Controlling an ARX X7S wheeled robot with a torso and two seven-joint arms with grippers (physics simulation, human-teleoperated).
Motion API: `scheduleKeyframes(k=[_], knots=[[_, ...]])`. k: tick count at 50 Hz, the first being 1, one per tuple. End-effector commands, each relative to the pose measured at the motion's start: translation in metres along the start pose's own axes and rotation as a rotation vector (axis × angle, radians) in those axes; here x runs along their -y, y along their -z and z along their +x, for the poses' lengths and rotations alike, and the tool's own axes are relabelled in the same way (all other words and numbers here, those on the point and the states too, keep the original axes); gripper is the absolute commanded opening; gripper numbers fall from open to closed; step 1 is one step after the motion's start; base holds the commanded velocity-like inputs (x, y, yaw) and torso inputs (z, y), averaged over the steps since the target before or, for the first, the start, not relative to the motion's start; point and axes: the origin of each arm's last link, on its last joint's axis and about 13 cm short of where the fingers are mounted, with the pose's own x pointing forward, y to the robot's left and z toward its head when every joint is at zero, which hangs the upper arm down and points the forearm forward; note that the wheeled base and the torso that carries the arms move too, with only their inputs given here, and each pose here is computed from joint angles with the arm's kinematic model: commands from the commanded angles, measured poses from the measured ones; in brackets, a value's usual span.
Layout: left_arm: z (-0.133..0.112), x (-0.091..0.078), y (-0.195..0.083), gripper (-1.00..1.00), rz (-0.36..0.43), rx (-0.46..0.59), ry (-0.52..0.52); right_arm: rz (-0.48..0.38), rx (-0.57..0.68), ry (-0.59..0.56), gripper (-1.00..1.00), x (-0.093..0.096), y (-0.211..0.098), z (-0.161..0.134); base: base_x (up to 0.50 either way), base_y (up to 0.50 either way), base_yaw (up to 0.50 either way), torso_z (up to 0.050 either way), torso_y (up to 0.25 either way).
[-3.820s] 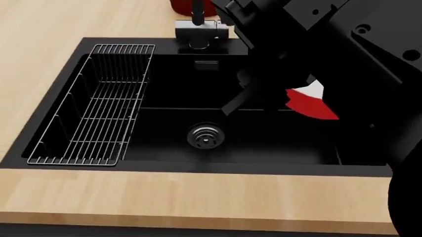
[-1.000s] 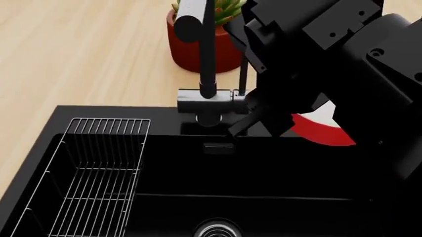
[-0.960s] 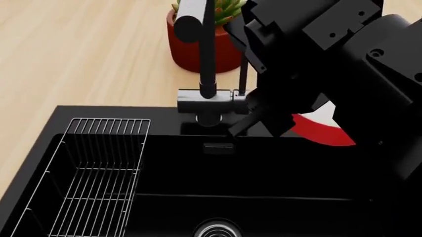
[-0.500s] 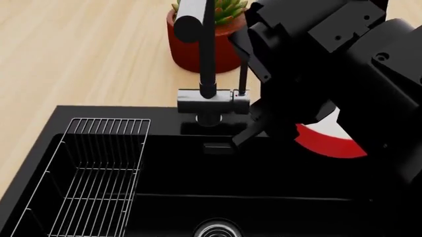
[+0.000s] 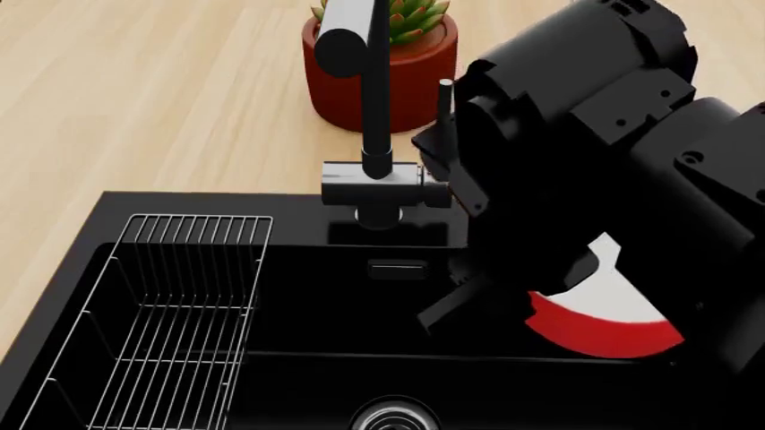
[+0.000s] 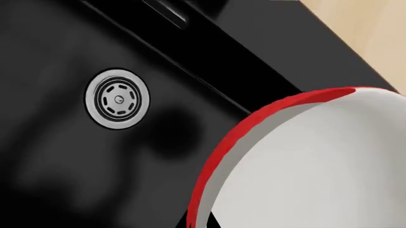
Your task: Move the fresh-baked cupcake off the tray onto the counter, and place the bowl used for mixing into the sink.
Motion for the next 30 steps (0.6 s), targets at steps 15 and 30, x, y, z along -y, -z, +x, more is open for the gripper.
scheduleKeyframes(k=[15,30], knots=[[0.0,0.001,-0.001,1.0,0.031,0.029,-0.009,0.019,-0.142,-0.035,-1.0,-0.008,0.022,0.021,0.0,0.0,0.0,0.0,0.001],[0.001,0.001,-0.002,1.0,0.031,0.034,-0.006,0.008,-0.213,-0.081,-1.0,-0.015,0.029,0.04,0.0,0.0,0.0,0.0,0.0]])
